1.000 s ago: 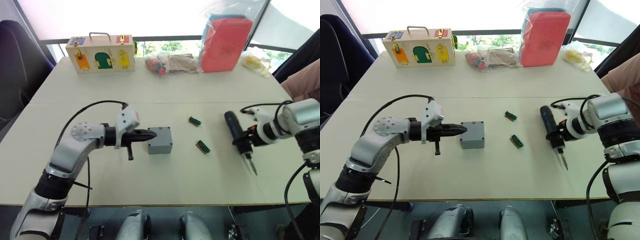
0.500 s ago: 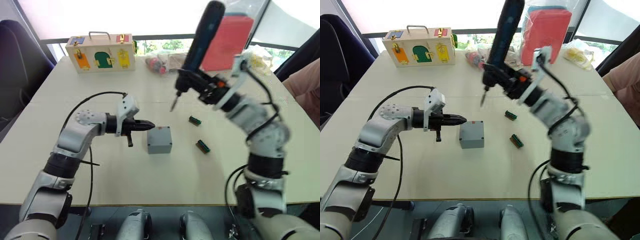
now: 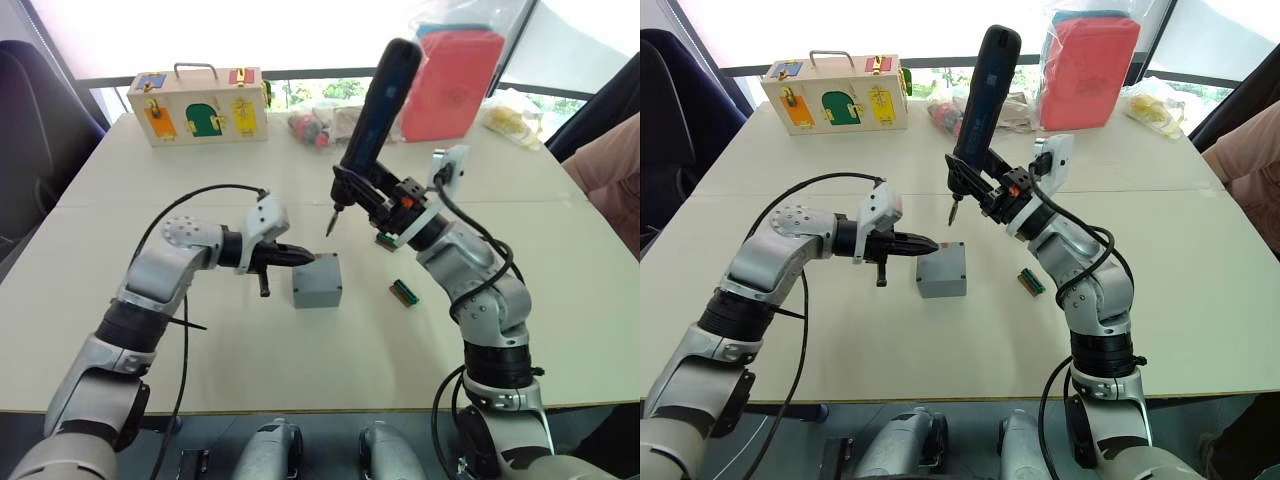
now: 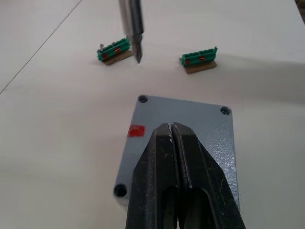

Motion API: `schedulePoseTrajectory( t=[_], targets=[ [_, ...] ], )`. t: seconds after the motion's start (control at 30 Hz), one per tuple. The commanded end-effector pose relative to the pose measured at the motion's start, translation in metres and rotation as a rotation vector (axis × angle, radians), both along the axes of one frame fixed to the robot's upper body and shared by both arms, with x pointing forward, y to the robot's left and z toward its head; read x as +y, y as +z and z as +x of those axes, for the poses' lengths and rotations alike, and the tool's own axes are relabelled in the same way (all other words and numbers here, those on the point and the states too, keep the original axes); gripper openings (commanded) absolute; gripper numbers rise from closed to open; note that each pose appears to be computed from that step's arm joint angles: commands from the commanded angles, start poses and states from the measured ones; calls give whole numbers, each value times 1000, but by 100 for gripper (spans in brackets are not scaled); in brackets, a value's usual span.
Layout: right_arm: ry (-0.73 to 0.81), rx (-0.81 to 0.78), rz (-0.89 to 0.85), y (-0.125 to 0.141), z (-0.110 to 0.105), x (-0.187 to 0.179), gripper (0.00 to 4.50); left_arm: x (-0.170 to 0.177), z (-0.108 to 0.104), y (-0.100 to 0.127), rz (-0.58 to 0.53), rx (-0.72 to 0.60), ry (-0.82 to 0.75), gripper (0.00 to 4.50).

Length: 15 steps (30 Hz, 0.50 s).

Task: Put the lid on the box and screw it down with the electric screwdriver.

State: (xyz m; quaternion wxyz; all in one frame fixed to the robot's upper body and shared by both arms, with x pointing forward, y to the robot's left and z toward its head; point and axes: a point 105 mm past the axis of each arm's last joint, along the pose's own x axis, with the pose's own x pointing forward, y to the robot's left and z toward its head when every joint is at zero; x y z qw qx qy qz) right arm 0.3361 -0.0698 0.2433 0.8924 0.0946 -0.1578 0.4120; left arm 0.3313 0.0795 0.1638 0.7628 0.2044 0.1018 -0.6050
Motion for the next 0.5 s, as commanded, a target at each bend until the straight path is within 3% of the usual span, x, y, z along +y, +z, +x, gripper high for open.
schedulePoseTrajectory(
  t=[0.03, 0.17, 0.5],
  targets=[
    [21, -98, -22, 8, -9, 3, 184, -2, -4, -3, 49, -27, -23, 0],
    [2, -89, -48, -3, -4, 2, 184, 2, -4, -15, 103, -24, -14, 0],
    [-39, -57, -91, -25, 6, -2, 184, 4, -8, -17, 100, -10, -1, 0]
  ],
)
